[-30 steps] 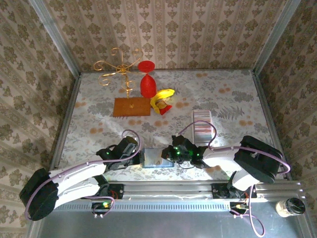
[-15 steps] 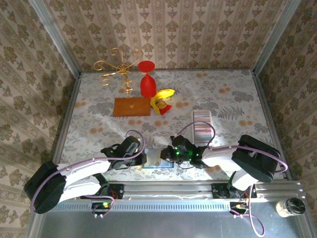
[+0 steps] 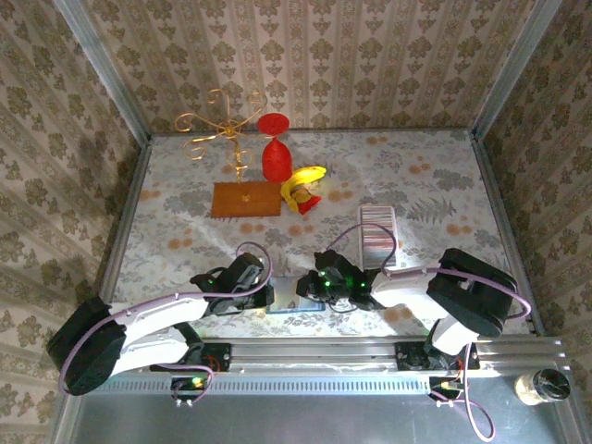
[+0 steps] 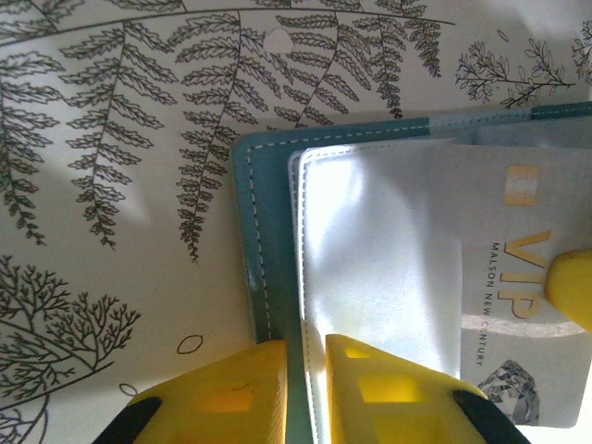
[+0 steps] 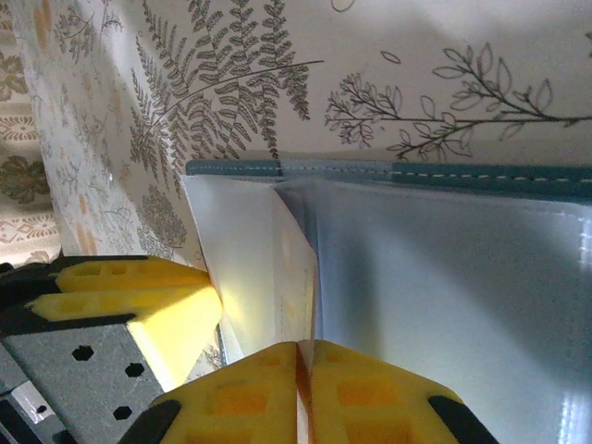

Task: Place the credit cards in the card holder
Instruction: Insert the credit card into the card slot, then flip over the card slot in the card holder, then pick up the credit card from the storage box.

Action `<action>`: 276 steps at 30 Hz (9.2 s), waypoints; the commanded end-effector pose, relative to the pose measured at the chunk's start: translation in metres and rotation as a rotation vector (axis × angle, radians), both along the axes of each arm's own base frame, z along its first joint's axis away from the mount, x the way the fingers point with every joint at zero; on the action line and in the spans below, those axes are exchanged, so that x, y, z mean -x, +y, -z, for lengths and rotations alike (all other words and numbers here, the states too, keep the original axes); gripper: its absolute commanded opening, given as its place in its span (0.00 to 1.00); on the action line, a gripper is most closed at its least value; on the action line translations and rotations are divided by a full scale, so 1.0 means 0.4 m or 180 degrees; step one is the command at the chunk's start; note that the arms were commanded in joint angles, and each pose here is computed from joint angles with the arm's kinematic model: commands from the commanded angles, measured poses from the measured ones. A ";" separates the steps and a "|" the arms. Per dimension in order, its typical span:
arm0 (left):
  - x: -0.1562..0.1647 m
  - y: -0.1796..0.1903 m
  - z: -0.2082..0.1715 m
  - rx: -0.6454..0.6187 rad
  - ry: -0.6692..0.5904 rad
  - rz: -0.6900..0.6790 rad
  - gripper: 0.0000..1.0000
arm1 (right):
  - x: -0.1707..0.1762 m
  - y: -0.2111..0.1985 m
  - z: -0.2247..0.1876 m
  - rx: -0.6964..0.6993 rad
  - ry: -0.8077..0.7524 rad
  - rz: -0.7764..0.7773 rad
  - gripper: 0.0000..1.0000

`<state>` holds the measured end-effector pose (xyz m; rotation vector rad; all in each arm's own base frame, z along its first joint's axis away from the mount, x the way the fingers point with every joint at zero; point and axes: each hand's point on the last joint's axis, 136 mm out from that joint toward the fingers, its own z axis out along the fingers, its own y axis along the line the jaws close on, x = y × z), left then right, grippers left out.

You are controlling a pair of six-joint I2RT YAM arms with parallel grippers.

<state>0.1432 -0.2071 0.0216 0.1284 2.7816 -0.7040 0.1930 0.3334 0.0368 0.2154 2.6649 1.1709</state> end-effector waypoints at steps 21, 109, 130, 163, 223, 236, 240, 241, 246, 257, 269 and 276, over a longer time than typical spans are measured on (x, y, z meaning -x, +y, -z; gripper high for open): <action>0.016 0.009 0.018 -0.0139 0.0073 0.0048 0.15 | 0.019 -0.051 0.043 0.1166 -0.0032 -0.0381 0.23; 0.026 0.011 0.023 -0.0067 0.0042 -0.0014 0.14 | 0.056 -0.088 0.036 0.1427 -0.0073 -0.0280 0.41; 0.031 0.016 0.024 -0.0018 0.0028 -0.0058 0.14 | 0.030 0.056 -0.008 0.0616 -0.0116 -0.0230 0.42; -0.028 0.347 -0.233 -0.0429 -0.1225 -0.1493 0.23 | 0.019 0.269 -0.093 -0.0176 -0.0227 -0.0454 0.41; -0.036 0.002 -0.171 0.0467 -0.0868 0.0075 0.53 | -0.130 -0.585 -0.160 0.3802 -0.3131 -0.4459 0.74; -0.034 0.014 -0.168 0.0520 -0.0898 -0.0002 0.51 | -0.146 -0.565 -0.096 0.3790 -0.3142 -0.4541 0.90; -0.035 0.011 -0.171 0.0545 -0.0897 -0.0009 0.50 | -0.161 -0.555 -0.078 0.3820 -0.3099 -0.4569 0.89; -0.035 0.011 -0.172 0.0546 -0.0894 -0.0009 0.50 | -0.164 -0.553 -0.073 0.3831 -0.3088 -0.4592 0.89; -0.032 0.011 -0.170 0.0542 -0.0875 -0.0002 0.48 | -0.178 -0.550 -0.063 0.3925 -0.3036 -0.4650 0.85; -0.030 0.008 -0.161 0.0567 -0.0840 -0.0013 0.44 | -0.154 -0.566 -0.086 0.3979 -0.3086 -0.4678 0.64; -0.028 -0.003 -0.157 0.0597 -0.0767 0.0000 0.40 | -0.132 -0.560 -0.091 0.3897 -0.3139 -0.4720 0.34; -0.023 -0.001 -0.151 0.0590 -0.0736 0.0005 0.39 | -0.130 -0.558 -0.118 0.3932 -0.3217 -0.4631 0.21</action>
